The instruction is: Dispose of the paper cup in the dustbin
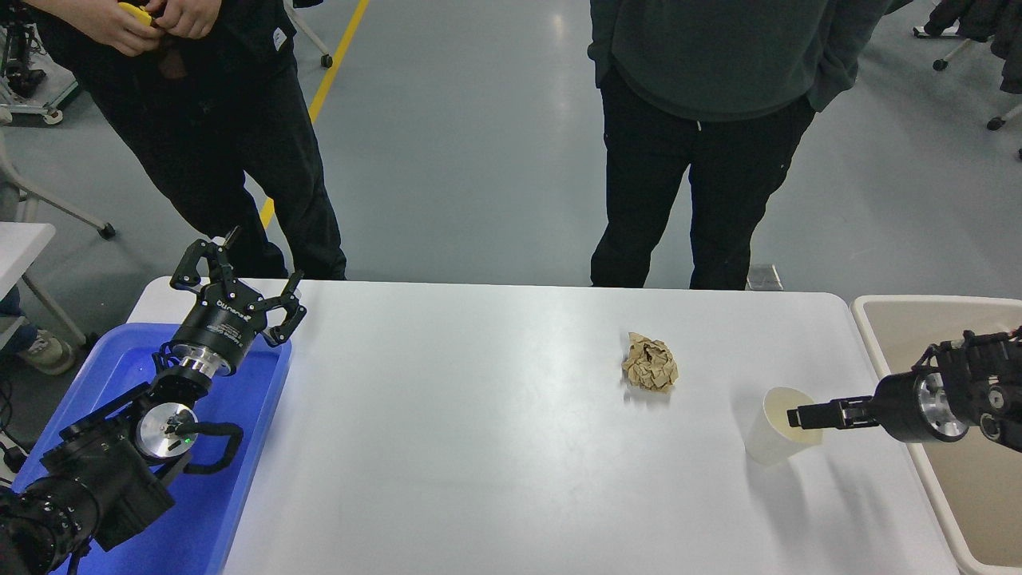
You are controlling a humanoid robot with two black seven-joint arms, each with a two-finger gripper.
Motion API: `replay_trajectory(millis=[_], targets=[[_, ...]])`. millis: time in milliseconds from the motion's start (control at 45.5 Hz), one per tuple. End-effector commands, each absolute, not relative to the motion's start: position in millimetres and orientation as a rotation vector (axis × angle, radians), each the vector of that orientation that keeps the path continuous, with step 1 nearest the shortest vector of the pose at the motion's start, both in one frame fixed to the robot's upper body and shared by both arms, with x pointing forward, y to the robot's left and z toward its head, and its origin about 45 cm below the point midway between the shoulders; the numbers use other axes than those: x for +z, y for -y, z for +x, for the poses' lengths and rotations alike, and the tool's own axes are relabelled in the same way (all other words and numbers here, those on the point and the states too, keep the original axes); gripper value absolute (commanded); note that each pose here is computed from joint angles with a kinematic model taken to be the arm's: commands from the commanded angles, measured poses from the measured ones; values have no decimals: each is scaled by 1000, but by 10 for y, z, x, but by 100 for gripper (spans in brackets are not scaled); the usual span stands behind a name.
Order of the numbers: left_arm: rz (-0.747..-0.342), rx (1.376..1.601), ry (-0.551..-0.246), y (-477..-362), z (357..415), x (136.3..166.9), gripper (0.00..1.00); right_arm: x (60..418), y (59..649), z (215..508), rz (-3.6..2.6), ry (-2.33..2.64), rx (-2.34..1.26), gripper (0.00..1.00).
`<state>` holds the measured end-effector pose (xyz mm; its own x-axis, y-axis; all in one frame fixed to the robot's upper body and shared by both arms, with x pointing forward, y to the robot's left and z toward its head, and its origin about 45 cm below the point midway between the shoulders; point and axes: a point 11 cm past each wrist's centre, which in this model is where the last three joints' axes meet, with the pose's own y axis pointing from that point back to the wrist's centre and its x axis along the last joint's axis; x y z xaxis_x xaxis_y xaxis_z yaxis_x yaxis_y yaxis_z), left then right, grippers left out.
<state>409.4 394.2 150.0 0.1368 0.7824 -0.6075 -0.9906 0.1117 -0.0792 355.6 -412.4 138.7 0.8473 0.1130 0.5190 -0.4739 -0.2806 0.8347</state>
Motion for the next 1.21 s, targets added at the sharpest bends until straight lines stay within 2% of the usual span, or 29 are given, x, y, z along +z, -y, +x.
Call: replay_trajectory(millis=[0,110,308,352,462,593,1187], targets=[[-538,1376,-477,-3939,4095,1500,100,1234,4105,3608,1745,286,594,98],[-536,1376,-475,-3945,4094,1502,100,1227,4089,3650,1741,299,599,96],[-538,1374,-477,-3937,4094,1500,100,1237,4144,3675,1721,307,602,78],[-538,1375,-476,-3945,4094,1504,100,1237,4144,3675,1721,307,602,67],[-538,1375,-476,-3945,4094,1504,100,1194,4173,3620,1712,278,587,27],[-538,1374,-477,-3937,4094,1500,100,1168,4209,3583,1699,257,579,2],[-538,1374,-477,-3937,4094,1500,100,1197,4181,3616,1710,277,588,0]])
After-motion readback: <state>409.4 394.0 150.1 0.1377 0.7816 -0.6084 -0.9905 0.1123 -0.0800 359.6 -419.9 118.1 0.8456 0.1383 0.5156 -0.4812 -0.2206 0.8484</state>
